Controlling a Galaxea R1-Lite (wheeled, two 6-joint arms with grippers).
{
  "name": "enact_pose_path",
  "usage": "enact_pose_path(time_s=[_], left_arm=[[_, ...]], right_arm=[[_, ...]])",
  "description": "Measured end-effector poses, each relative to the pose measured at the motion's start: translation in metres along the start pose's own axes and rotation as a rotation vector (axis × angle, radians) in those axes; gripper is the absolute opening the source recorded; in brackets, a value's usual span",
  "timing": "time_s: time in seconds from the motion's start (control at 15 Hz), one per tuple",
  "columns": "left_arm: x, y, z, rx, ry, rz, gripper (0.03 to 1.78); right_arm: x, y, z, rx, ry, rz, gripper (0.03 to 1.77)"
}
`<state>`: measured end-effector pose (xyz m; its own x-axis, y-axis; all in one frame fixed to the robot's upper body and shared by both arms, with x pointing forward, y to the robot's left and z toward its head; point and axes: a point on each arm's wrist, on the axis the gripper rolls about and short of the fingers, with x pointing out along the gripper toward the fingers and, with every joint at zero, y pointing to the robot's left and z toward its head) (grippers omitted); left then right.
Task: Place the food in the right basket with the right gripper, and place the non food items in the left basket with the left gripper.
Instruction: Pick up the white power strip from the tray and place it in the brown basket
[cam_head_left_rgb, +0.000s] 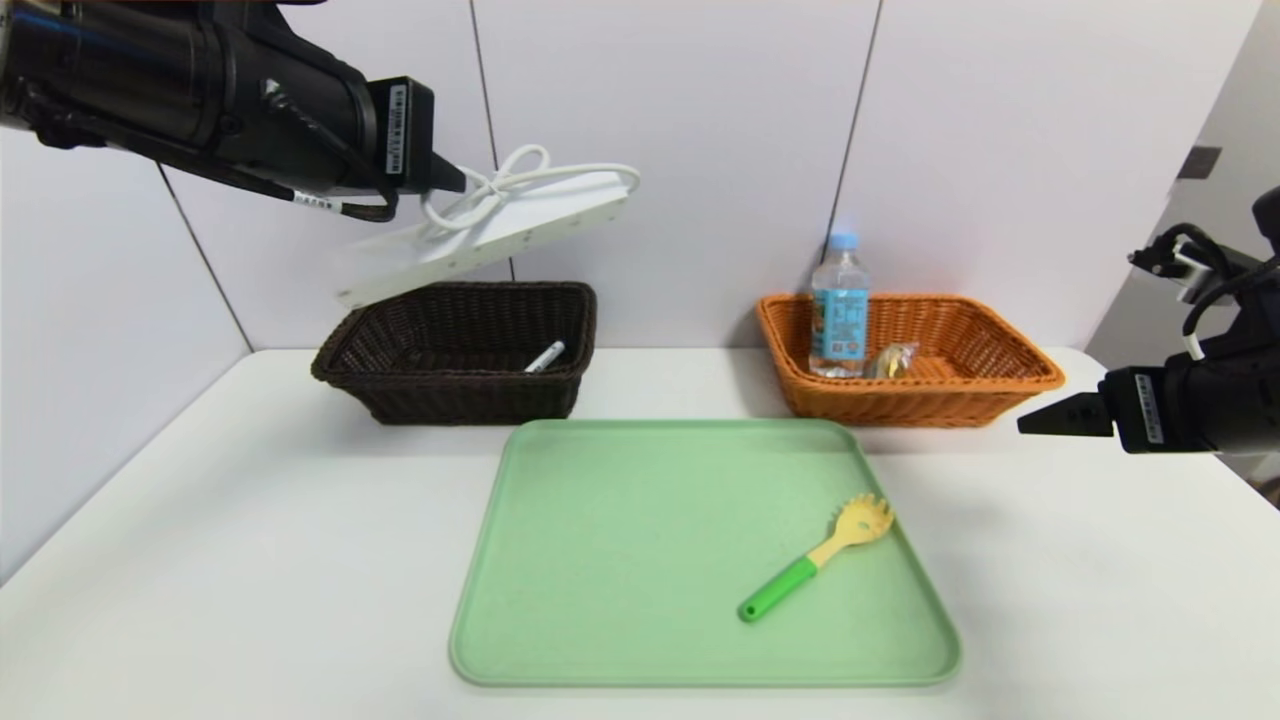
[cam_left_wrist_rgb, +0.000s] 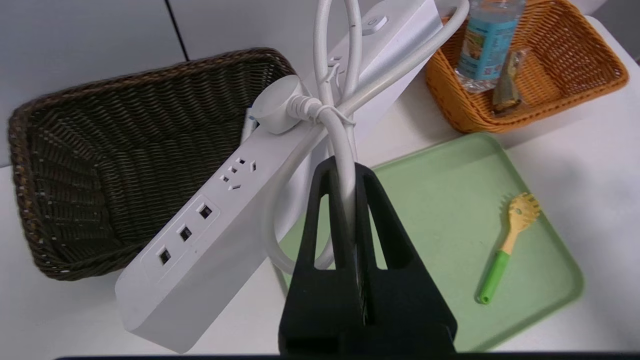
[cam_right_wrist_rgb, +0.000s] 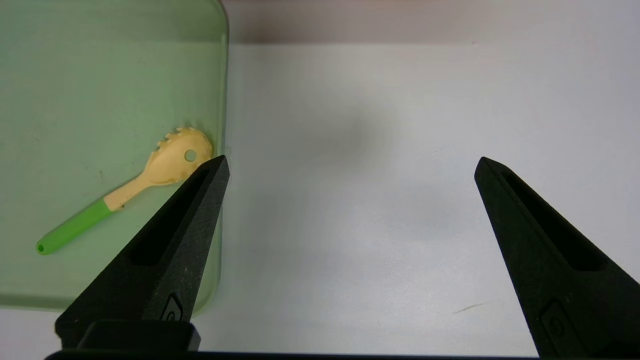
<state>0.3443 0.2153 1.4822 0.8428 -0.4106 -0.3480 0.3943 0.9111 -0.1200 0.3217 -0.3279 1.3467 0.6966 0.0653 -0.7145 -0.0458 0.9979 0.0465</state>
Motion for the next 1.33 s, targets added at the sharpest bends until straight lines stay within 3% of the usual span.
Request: enact_pose_path(time_s=[0.47,1.33], left_arm=[[0.032,0.053,0.001,0.023,-0.030,0.063,0.08],[0.089,0.102,-0.024,0.019,0.086,0.105,0.08]], right_arm=[[0.002,-0.001,0.000,0.004,0.006,-0.008,1.70],[0.012,-0.001,0.005,0.006,0.025,-0.032,1.70]])
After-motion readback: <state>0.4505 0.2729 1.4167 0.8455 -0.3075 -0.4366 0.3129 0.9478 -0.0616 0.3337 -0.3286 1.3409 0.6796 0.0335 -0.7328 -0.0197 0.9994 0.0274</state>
